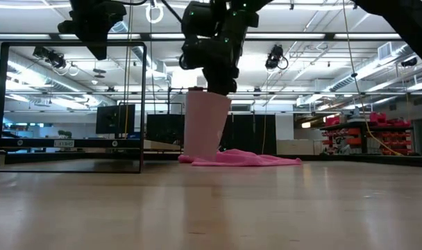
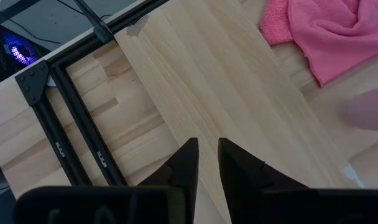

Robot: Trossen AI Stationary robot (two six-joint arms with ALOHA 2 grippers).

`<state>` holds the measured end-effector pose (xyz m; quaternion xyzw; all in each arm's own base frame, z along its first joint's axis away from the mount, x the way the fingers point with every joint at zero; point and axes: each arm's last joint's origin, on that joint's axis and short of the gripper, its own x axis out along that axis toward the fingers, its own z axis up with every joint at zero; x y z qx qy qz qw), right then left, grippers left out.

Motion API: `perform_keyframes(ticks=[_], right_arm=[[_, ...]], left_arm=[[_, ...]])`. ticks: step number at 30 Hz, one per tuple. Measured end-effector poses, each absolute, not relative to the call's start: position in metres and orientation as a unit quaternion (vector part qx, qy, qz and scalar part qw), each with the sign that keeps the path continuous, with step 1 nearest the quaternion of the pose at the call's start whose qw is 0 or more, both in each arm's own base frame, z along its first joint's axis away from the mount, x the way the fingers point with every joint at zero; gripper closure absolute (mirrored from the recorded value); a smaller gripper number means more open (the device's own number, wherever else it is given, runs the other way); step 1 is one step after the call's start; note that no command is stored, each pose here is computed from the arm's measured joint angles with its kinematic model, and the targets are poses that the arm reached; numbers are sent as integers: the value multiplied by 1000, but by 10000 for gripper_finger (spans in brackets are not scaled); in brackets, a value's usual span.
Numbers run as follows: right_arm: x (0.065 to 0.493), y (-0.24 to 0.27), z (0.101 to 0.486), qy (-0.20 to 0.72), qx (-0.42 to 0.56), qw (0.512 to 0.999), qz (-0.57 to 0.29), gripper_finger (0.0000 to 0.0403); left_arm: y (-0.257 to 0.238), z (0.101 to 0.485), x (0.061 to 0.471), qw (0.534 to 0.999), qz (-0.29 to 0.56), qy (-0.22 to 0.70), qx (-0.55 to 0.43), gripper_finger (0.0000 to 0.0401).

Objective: Stack small to large cups/mugs on shelf
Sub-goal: Put the pink cup on the shelf

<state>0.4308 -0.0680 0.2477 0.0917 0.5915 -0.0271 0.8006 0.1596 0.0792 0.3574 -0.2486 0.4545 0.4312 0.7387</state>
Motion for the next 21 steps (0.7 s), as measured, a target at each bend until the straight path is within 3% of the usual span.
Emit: perform_keyframes(ticks=[21], right_arm=[[436, -80, 241, 579, 113, 806, -48, 387]], left_arm=[[79, 357, 160, 739, 431, 454, -249, 319]])
